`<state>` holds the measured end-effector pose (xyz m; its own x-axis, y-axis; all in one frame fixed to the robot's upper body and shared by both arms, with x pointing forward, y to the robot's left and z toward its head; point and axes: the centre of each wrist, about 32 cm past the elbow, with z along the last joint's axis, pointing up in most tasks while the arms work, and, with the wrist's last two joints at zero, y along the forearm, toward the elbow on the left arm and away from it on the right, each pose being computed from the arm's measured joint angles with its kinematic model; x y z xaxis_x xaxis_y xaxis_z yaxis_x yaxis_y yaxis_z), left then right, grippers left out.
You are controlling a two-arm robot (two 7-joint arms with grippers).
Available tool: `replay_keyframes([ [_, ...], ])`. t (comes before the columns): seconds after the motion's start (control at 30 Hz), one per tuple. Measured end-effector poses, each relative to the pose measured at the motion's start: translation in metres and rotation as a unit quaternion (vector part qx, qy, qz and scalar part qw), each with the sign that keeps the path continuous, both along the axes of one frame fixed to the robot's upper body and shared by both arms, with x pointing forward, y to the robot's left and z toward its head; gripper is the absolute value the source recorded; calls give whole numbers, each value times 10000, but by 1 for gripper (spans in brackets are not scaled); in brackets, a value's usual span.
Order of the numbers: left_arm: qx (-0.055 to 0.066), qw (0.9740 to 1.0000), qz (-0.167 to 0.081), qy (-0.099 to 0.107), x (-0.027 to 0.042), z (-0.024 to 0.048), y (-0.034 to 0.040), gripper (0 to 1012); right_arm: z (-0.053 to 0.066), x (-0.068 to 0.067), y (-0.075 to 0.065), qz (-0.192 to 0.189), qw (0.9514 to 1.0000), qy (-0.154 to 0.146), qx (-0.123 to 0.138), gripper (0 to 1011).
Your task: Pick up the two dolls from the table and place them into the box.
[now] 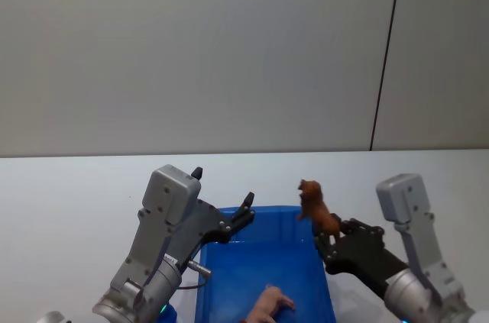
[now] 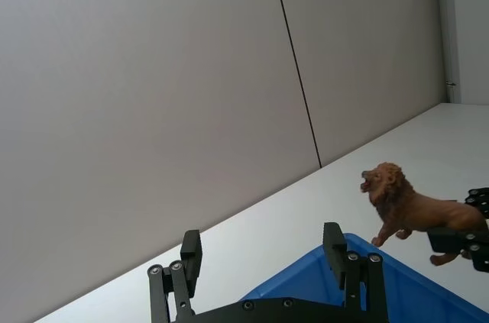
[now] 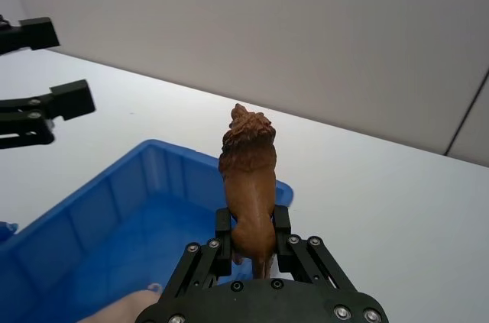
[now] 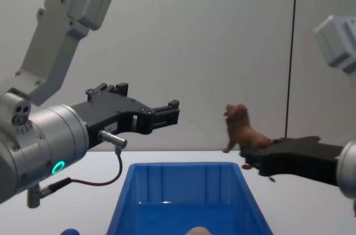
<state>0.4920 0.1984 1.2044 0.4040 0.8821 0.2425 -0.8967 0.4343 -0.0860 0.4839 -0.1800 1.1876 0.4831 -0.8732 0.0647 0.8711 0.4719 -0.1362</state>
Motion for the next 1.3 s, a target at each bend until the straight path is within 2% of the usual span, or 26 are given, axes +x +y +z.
replay_keyframes([
  [0.3, 0, 10000, 0, 0, 0, 0, 0, 1001, -33, 121, 99, 336, 9993, 121, 124, 303],
  [0.43, 0, 10000, -1, 0, 0, 0, 0, 1001, -56, 167, 130, 405, 9989, 168, 143, 434],
  [0.47, 0, 10000, 0, 0, 0, 0, 0, 1001, -64, 181, 138, 415, 9989, 183, 148, 434],
  [0.53, 0, 10000, 0, 0, 0, 0, 0, 1001, -77, 202, 147, 424, 9988, 202, 152, 526],
  [0.57, 0, 10000, 0, 0, 0, 0, 0, 1001, -81, 208, 149, 423, 9988, 207, 153, 526],
  [0.67, 0, 10000, 0, 0, 0, 0, 0, 1001, -89, 223, 152, 418, 9988, 210, 154, 609],
  [0.8, 0, 10000, 0, 0, 0, 0, 0, 1001, -99, 242, 141, 338, 9992, 178, 151, 766],
  [1.1, 0, 10000, 0, 0, 0, 0, 0, 1001, -99, 221, 60, -40, 9999, 18, 150, 998],
  [1.3, 0, 10000, 0, 0, 0, 0, 0, 1001, -105, 159, -40, -362, 9992, -92, 162, 1001],
])
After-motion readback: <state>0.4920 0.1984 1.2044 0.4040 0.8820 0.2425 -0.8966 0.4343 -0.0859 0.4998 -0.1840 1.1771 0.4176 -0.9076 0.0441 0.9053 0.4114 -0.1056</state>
